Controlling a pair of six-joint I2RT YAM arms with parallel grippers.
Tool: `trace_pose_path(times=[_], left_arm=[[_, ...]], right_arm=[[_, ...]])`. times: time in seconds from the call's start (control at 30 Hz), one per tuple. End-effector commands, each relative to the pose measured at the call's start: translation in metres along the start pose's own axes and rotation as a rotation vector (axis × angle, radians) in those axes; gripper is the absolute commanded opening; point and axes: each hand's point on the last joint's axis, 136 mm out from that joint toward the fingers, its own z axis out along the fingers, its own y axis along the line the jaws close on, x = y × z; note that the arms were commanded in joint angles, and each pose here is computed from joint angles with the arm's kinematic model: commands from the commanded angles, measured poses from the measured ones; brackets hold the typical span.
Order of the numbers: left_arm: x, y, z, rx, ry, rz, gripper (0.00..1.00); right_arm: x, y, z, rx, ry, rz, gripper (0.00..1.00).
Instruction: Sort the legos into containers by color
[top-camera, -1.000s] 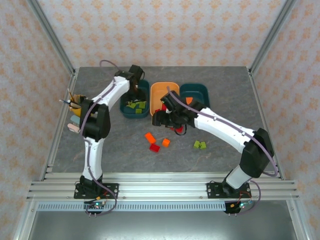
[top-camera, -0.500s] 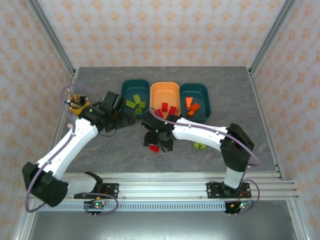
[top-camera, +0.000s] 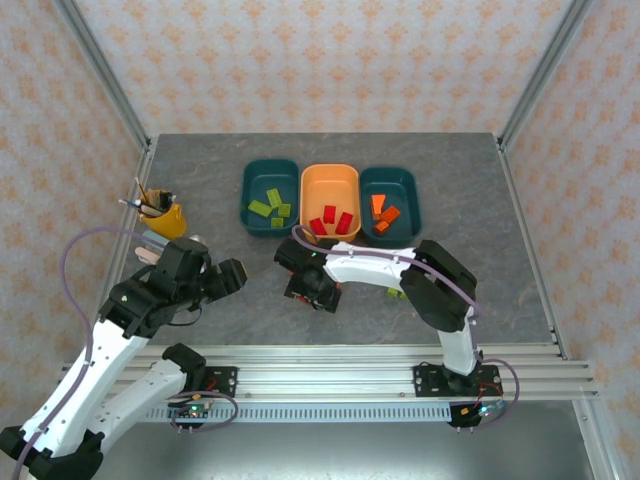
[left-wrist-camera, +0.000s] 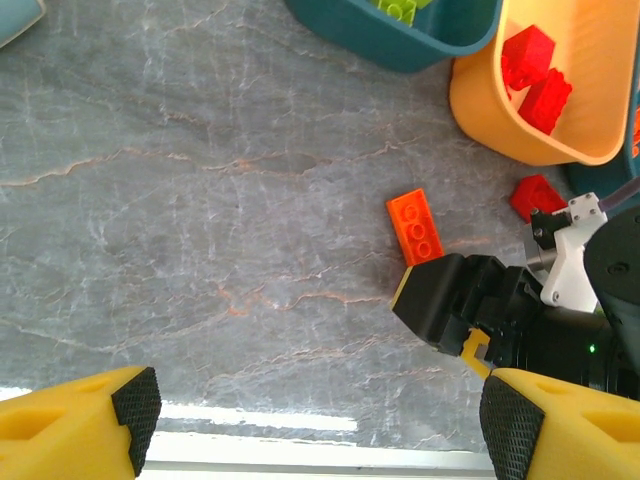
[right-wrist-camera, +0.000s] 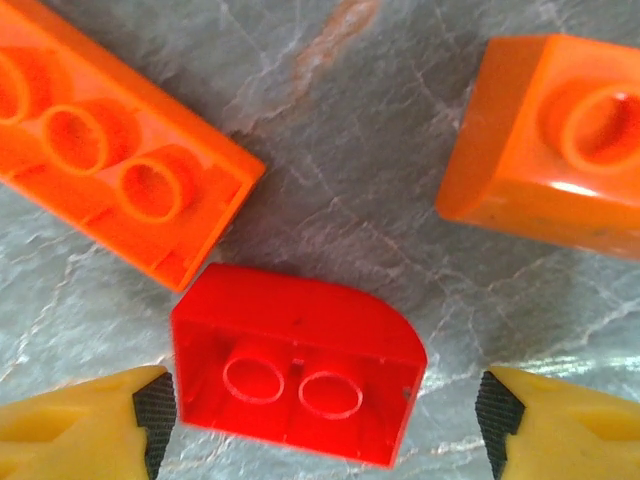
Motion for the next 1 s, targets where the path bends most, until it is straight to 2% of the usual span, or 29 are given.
trace_pose_path(times=[0.0, 0.63, 0.77, 0.97], left_arm=[[0.007, 0.01, 0.001, -0.036, 0.021, -0.015, 0.86], [0.009, 0.004, 0.005, -0.011, 0.039, -0.02, 0.85], [0.008, 0.002, 0.003, -0.002, 0.033, -0.028, 0.84], [-0.003, -0.017, -0.001, 0.056, 0.021, -0.052, 0.84]], right_arm=[[-0.009, 0.005, 0.003, 0.012, -0.038, 0.009, 0.78], [-0.024, 0.009, 0.003, 0.077, -0.093, -0.139, 0.42], [-0.027, 0.011, -0.02, 0.074, -0.141, -0.176, 0.39], [-0.04, 0.009, -0.079, 0.047, -0.229, -0.223, 0.39]])
